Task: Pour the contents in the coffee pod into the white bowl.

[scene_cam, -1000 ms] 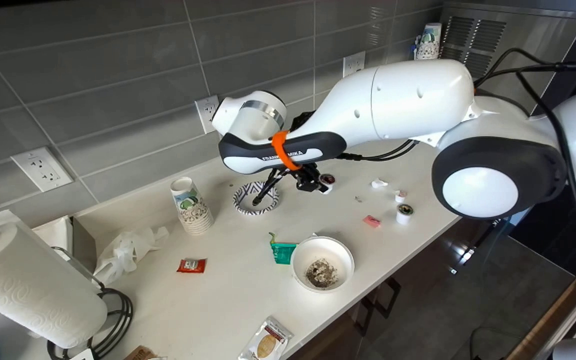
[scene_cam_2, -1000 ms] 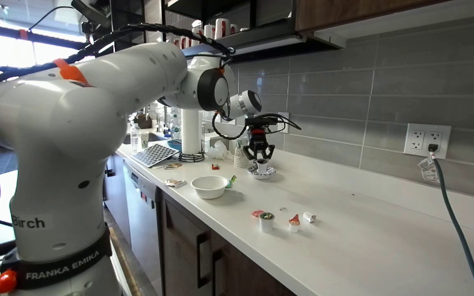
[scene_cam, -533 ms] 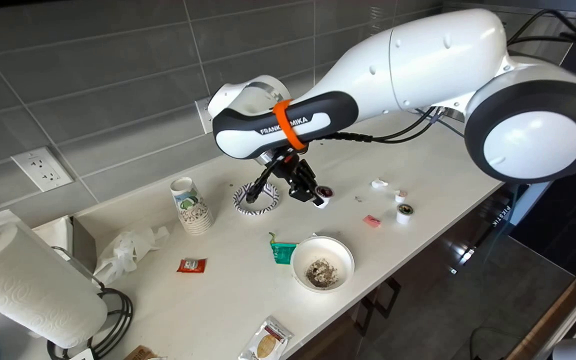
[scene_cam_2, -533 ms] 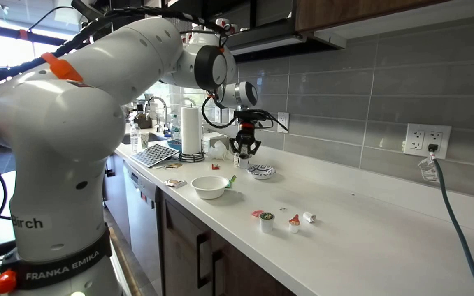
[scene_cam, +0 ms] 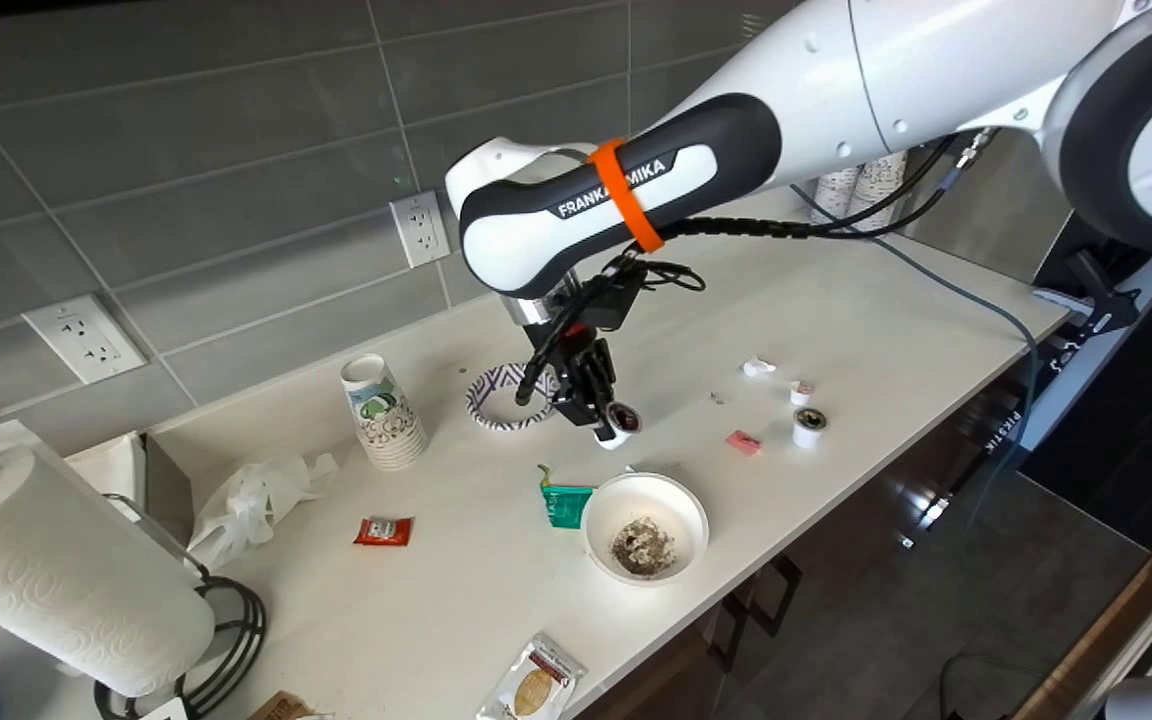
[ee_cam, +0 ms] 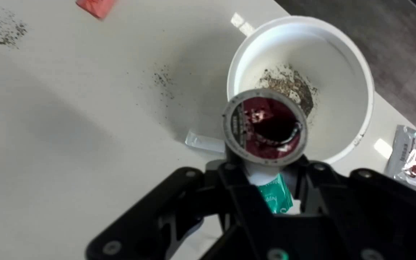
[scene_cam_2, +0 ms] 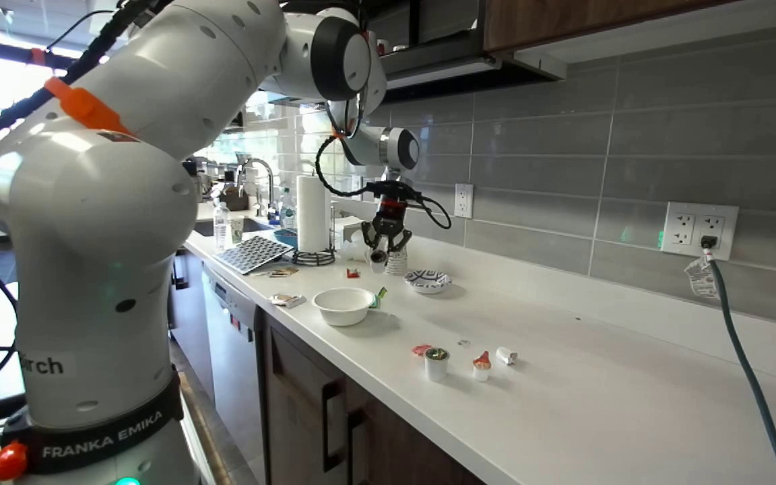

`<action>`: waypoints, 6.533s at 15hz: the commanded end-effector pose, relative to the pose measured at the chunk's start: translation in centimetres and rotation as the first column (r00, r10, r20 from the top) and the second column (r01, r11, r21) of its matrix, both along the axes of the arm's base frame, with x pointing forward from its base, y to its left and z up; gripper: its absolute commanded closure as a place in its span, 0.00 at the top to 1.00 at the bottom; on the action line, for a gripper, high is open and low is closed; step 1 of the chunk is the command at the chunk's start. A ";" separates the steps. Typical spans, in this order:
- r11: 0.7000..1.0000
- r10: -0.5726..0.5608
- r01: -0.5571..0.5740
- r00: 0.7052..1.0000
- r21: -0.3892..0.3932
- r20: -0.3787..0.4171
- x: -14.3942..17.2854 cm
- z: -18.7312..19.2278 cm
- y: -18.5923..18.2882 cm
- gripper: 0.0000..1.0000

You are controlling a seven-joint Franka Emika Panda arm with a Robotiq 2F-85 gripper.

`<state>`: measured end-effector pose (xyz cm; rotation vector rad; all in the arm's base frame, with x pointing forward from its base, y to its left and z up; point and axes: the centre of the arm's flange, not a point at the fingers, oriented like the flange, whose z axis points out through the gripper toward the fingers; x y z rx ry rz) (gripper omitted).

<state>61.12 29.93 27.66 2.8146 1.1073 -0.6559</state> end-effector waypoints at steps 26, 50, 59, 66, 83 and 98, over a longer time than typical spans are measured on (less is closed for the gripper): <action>0.954 -0.116 0.016 0.941 0.301 0.318 -10.5 -3.2 -4.2 0.08; 0.915 -0.115 -0.087 0.879 0.393 0.462 -14.7 -0.4 -7.0 0.08; 0.842 -0.144 -0.191 0.822 0.505 0.551 -17.0 -0.4 -7.1 0.08; 0.795 -0.163 -0.234 0.806 0.559 0.570 -17.1 -0.6 -7.9 0.08; 0.594 -0.135 -0.432 0.778 0.679 0.613 -16.5 -1.3 -9.7 0.08; 0.430 -0.191 -0.477 0.782 0.767 0.594 -16.1 -2.5 -12.4 0.08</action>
